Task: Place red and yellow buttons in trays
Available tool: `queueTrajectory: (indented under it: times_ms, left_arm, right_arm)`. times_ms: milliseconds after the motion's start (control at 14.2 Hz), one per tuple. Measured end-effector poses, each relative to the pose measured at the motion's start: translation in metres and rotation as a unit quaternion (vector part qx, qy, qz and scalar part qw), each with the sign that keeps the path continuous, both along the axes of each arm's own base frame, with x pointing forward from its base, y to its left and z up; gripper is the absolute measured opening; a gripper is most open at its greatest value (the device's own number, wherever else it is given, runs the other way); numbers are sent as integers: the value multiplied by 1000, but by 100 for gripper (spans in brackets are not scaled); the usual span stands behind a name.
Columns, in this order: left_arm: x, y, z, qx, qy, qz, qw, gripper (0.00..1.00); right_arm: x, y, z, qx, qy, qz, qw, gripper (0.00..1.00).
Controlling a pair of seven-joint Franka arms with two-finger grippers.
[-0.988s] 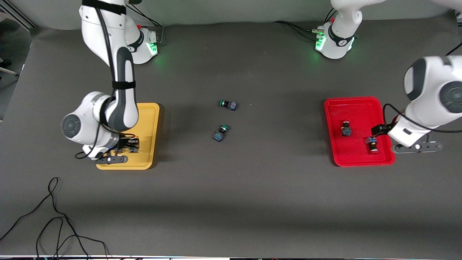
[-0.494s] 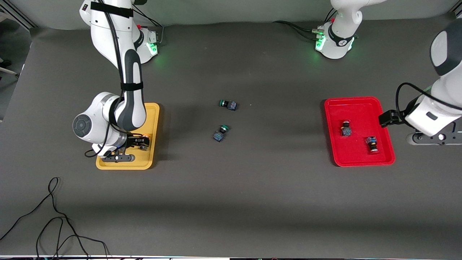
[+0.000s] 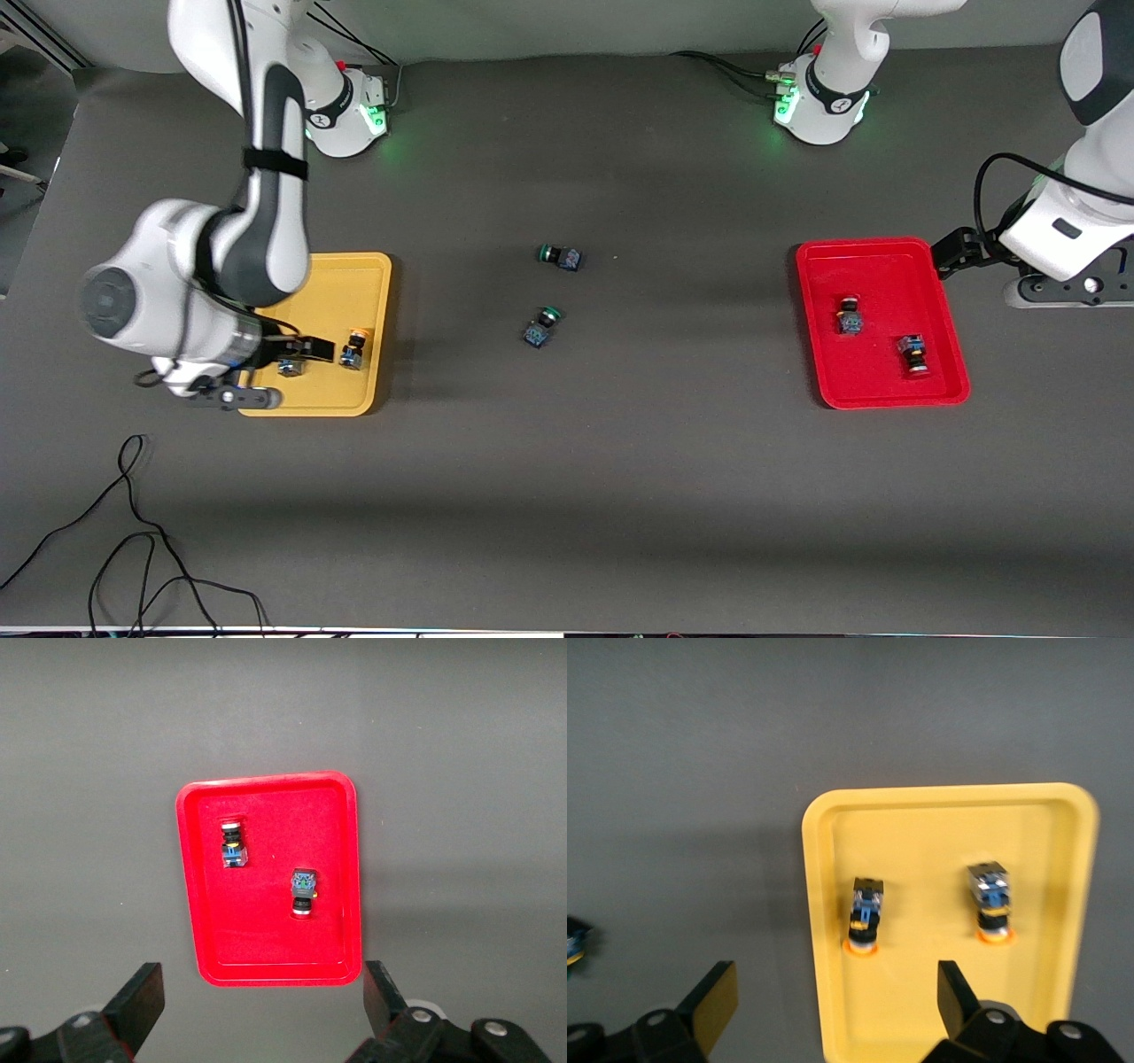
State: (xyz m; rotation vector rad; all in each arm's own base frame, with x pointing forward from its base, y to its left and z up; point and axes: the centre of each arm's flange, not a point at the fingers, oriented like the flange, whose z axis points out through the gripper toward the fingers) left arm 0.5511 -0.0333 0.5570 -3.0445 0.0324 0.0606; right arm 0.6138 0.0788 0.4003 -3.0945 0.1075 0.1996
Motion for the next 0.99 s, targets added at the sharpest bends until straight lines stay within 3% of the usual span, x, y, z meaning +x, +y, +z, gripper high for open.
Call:
queueTrajectory:
  times_ms: [282, 424, 706, 988]
  left_arm:
    - [-2, 0, -3, -1, -1, -1, 1000, 100]
    - [-3, -1, -1, -1, -2, -2, 1000, 100]
    - [-3, 1, -1, -1, -1, -7, 1000, 100]
    - [-4, 3, -1, 0, 5, -11, 1000, 100]
  right_arm:
    - [2, -9, 79, -11, 1, -5, 1000, 100]
    - [2, -14, 100, -26, -8, -5, 1000, 100]
    - [2, -37, 120, -68, -2, -22, 997, 100]
    - [-15, -75, 163, -14, -32, -41, 999, 100]
